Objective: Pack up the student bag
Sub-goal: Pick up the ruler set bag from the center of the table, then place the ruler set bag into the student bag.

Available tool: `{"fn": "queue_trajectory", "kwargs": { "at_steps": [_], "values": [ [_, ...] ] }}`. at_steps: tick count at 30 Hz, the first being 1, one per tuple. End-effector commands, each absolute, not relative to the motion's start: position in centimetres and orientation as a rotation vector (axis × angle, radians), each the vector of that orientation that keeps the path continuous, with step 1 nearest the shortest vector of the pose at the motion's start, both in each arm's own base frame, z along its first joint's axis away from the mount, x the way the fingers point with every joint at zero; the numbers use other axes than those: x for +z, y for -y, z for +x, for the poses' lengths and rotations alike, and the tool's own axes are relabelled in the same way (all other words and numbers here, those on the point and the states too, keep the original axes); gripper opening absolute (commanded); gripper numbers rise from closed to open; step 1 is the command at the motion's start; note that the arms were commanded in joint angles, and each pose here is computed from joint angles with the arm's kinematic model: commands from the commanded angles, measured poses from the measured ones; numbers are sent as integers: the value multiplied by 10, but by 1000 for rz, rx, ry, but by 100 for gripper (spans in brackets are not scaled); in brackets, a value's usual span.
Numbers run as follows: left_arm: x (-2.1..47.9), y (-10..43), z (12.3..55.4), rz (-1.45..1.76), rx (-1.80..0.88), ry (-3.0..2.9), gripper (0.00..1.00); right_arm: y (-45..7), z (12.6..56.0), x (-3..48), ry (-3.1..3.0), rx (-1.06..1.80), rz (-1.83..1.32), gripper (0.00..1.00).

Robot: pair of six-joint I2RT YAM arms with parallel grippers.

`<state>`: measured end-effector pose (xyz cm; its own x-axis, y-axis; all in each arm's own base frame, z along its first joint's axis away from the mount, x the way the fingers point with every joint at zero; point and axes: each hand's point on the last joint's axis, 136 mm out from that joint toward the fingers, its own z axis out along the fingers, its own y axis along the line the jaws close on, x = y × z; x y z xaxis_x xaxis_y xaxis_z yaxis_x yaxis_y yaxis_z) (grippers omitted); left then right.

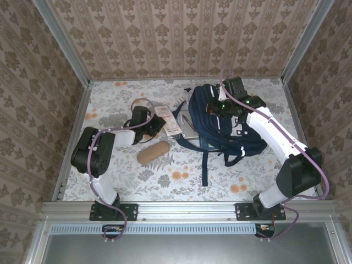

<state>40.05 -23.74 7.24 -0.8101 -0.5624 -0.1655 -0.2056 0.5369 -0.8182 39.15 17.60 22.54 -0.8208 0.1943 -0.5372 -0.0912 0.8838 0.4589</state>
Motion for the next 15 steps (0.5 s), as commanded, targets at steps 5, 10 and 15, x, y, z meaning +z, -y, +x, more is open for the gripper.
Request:
{"fn": "queue_trajectory", "kwargs": {
  "at_steps": [5, 10, 15],
  "values": [
    [110, 249, 387, -460, -1135, -2389, 0, -186, 402, 259, -2354, 703, 42, 0],
    [153, 272, 370, -296, -1166, -2353, 0, -189, 400, 275, -2319, 743, 8, 0],
    [188, 303, 357, -141, -1259, -2282, 0, -196, 399, 295, -2262, 836, -39, 0]
  ]
}}
